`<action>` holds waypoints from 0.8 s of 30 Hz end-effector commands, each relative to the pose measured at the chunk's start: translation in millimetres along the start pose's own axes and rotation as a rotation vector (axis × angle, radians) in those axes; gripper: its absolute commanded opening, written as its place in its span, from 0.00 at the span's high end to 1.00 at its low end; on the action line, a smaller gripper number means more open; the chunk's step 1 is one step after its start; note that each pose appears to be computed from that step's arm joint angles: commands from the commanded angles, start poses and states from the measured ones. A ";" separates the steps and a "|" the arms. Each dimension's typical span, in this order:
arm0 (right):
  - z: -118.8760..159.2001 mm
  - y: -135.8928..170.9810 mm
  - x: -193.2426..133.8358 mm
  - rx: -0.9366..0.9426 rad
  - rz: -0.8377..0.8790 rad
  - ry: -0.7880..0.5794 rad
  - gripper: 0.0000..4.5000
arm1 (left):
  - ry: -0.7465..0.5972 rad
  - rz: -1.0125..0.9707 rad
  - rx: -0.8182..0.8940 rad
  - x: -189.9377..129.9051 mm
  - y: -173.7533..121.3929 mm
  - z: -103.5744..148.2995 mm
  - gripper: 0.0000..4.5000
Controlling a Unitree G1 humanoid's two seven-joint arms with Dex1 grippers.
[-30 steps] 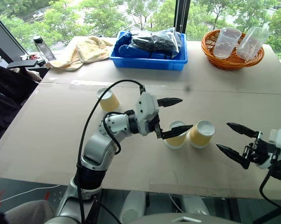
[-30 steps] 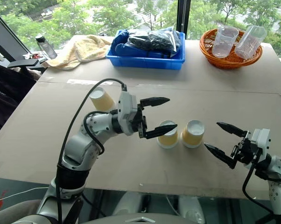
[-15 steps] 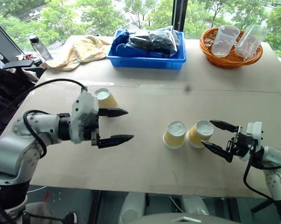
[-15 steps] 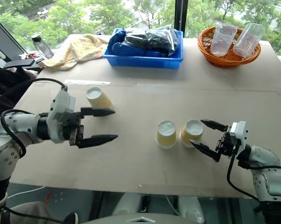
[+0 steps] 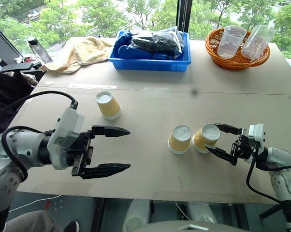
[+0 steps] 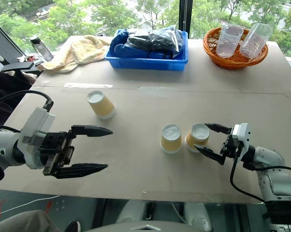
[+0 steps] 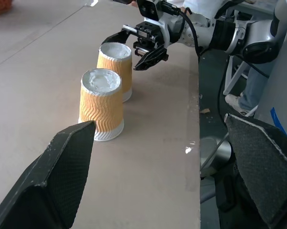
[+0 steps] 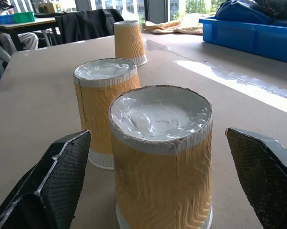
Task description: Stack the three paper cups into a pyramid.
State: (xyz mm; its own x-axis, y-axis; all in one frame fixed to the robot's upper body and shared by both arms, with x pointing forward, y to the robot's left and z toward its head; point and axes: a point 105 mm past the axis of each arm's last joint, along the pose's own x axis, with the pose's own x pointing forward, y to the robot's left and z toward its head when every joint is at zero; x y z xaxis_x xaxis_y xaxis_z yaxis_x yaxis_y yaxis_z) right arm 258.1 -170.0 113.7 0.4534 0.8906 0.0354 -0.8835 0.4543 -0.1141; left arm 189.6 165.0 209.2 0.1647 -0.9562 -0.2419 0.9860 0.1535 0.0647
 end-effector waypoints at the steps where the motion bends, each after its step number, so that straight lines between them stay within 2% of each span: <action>1: 8.3 -1.0 1.7 -0.027 0.010 -0.023 0.19 | 0.001 -0.009 0.035 3.3 -2.5 5.3 0.00; 5: 8.2 -2.0 2.4 -0.030 0.010 -0.021 0.55 | -0.004 -0.005 0.037 4.3 -1.5 6.1 0.00; 14: 11.8 13.0 13.9 -0.009 0.092 -0.026 0.55 | 0.014 0.012 0.032 2.2 -0.5 4.1 0.00; 24: 4.7 12.2 15.8 0.015 0.094 -0.004 0.55 | 0.018 0.020 0.038 2.6 0.7 3.0 0.00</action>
State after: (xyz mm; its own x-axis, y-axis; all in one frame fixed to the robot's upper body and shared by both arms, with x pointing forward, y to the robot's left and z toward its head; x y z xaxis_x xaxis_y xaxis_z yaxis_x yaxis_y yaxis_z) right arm 254.4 -152.8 112.7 0.3887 0.9211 0.0206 -0.9169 0.3889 -0.0894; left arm 193.1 163.4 206.0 0.1865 -0.9494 -0.2526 0.9823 0.1762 0.0632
